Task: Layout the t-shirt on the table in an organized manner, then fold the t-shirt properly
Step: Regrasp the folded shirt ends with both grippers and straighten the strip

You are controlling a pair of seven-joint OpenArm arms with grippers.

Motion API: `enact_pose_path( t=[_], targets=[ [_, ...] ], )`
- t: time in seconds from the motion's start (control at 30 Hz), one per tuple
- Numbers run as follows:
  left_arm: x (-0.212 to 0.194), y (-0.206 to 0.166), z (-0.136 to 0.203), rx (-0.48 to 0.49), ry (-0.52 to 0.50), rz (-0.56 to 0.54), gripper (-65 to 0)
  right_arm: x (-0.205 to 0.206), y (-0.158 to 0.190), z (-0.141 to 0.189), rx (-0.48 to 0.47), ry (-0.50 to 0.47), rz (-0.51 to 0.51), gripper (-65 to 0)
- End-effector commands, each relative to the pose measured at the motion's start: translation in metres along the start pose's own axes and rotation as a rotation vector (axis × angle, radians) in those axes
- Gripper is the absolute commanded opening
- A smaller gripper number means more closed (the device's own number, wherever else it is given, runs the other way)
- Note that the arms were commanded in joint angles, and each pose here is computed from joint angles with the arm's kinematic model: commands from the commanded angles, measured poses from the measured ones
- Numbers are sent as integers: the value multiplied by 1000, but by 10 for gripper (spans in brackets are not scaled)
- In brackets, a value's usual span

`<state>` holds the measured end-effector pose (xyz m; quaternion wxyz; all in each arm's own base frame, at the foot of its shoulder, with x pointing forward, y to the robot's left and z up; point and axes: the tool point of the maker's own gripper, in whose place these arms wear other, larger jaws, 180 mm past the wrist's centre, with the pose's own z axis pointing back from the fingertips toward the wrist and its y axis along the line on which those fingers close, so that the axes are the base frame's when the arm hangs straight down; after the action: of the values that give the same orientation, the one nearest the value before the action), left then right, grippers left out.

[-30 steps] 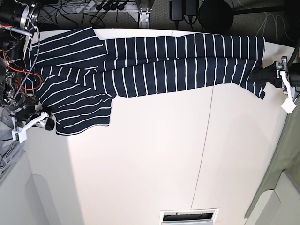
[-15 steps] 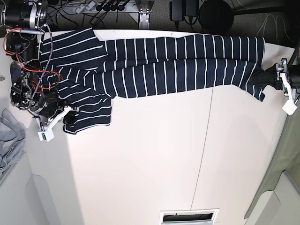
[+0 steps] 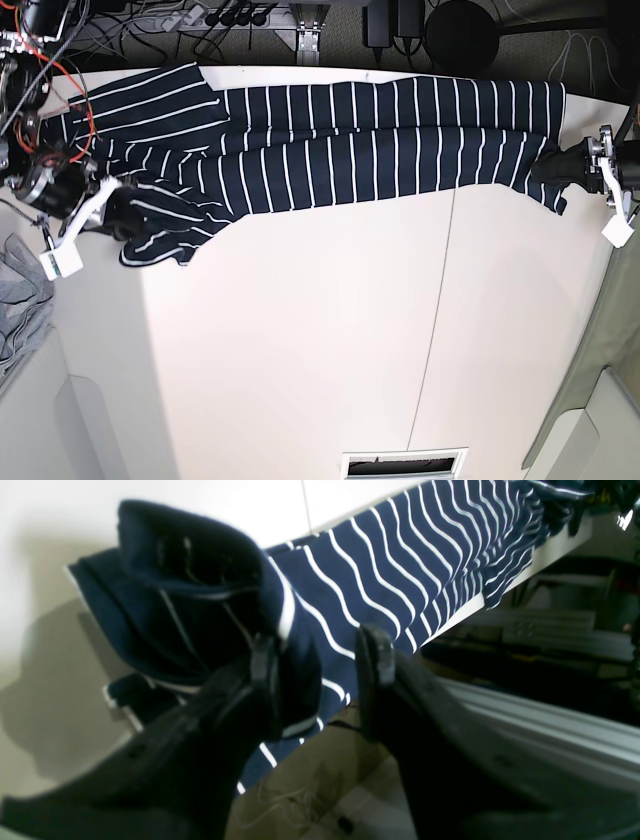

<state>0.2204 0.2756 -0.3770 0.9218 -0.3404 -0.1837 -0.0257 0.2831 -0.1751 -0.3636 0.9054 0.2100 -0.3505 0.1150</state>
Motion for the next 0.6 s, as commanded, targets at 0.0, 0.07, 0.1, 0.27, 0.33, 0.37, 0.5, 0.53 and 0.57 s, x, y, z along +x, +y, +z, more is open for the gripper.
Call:
enact_pose_path(
  t=[0.0, 0.07, 0.1, 0.27, 0.33, 0.37, 0.5, 0.53, 0.57],
  targets=[
    [11, -1, 11, 4, -20, -28, -406, 8, 3, 10, 3, -39, 24, -650],
    [9, -2, 10, -1, -5, -27, -406, -9, 8, 20, -8, -19, 26, -650],
    [9, -2, 11, -1, -5, -28, -406, -16, 10, 25, -13, -11, 25, -650],
    [9, -1, 12, 4, -2, -29, -406, -50, 8, 38, -49, 36, -5, -650],
    [3, 0, 13, 7, 8, -22, -406, -60, 5, 40, -69, 48, -9, -650],
    [1, 1, 12, 8, 13, -18, -404, -63, 3, 40, -77, 46, -12, -650],
    [-18, 4, 11, 11, 42, 12, -342, -68, -7, 37, -106, 47, -32, -419],
    [-19, 5, 12, 14, 27, 20, -334, -69, -8, 36, -108, 48, -39, -343],
    [-20, 10, 13, 42, 18, 22, -331, -68, -8, 36, -108, 41, -39, -298]
  ],
)
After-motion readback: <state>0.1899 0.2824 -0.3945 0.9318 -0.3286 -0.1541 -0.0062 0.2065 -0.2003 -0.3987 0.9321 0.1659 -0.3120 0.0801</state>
